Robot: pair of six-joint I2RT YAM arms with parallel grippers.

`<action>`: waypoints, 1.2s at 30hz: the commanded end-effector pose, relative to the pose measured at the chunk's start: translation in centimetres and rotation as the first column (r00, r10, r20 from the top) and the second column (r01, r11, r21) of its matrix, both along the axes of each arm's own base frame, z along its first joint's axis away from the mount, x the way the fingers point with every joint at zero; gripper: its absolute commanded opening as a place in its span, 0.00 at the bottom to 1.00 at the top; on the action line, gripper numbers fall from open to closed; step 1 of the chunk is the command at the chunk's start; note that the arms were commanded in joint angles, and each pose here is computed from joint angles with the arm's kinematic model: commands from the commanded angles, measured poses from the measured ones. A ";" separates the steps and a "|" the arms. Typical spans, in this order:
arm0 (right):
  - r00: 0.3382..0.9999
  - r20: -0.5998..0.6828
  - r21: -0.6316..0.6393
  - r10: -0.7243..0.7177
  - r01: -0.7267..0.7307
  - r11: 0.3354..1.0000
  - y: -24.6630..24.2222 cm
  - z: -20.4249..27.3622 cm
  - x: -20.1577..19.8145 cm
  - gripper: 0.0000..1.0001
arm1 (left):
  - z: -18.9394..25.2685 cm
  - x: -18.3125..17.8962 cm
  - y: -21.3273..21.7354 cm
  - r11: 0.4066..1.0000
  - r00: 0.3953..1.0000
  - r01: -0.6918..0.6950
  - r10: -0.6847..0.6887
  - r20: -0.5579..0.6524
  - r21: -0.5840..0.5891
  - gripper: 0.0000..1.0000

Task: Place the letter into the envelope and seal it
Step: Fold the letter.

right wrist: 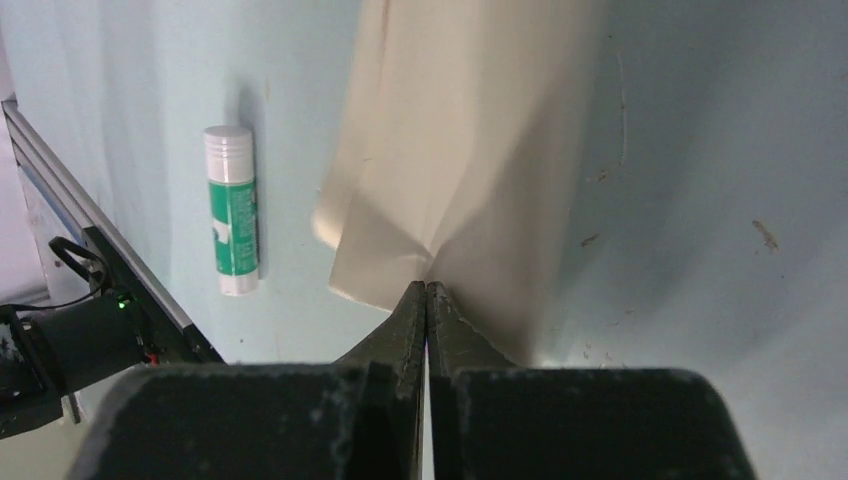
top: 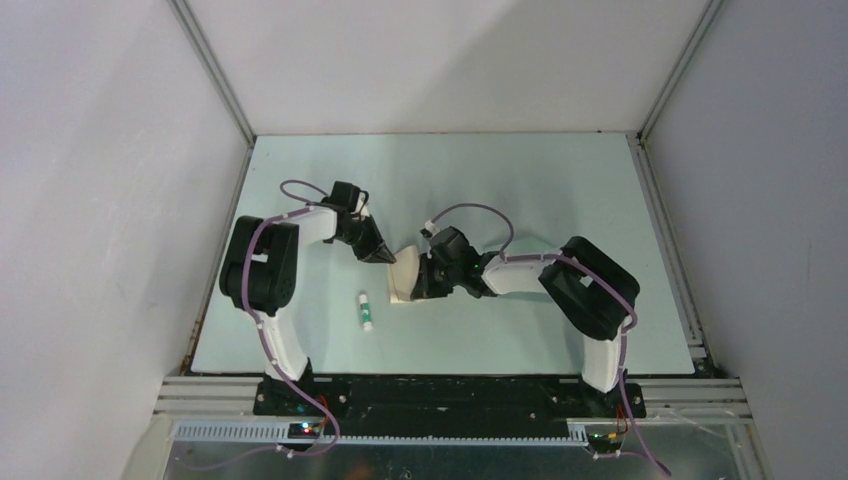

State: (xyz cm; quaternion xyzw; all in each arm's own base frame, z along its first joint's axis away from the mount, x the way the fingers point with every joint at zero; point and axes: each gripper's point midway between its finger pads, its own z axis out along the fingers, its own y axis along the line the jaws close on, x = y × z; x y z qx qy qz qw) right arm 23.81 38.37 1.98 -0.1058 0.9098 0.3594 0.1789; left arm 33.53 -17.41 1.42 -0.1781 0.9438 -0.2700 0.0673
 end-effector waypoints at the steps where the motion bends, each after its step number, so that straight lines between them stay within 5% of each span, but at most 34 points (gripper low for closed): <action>1: 0.999 -0.044 0.001 -0.022 0.022 1.000 0.5 -1.6 0.1 0.00 | -1.0 -1.2 0.6 0.999 0.999 0.016 -0.015 -0.036 0.029 0.16; 16: 0.976 -0.183 -0.096 -0.118 0.102 0.990 -1.7 -6.1 0.0 0.00 | 8.9 -1.6 0.2 0.999 0.980 -0.010 0.018 0.196 -0.041 0.32; 22: 0.972 -0.190 -0.102 -0.137 0.119 0.988 -2.0 -6.3 0.3 0.00 | 6.4 -6.8 -2.7 0.981 0.990 -0.005 0.031 0.135 -0.193 0.20; 27: 0.968 -0.207 -0.087 -0.139 0.123 0.989 -2.1 -6.2 0.6 0.00 | 4.5 -7.5 -4.7 0.971 0.992 -0.009 0.039 0.119 -0.239 0.13; 36: 0.968 -0.205 -0.077 -0.144 0.131 0.988 -2.7 -5.3 0.9 0.00 | -0.3 -8.6 -3.5 0.990 0.998 -0.057 0.061 0.032 -0.127 0.06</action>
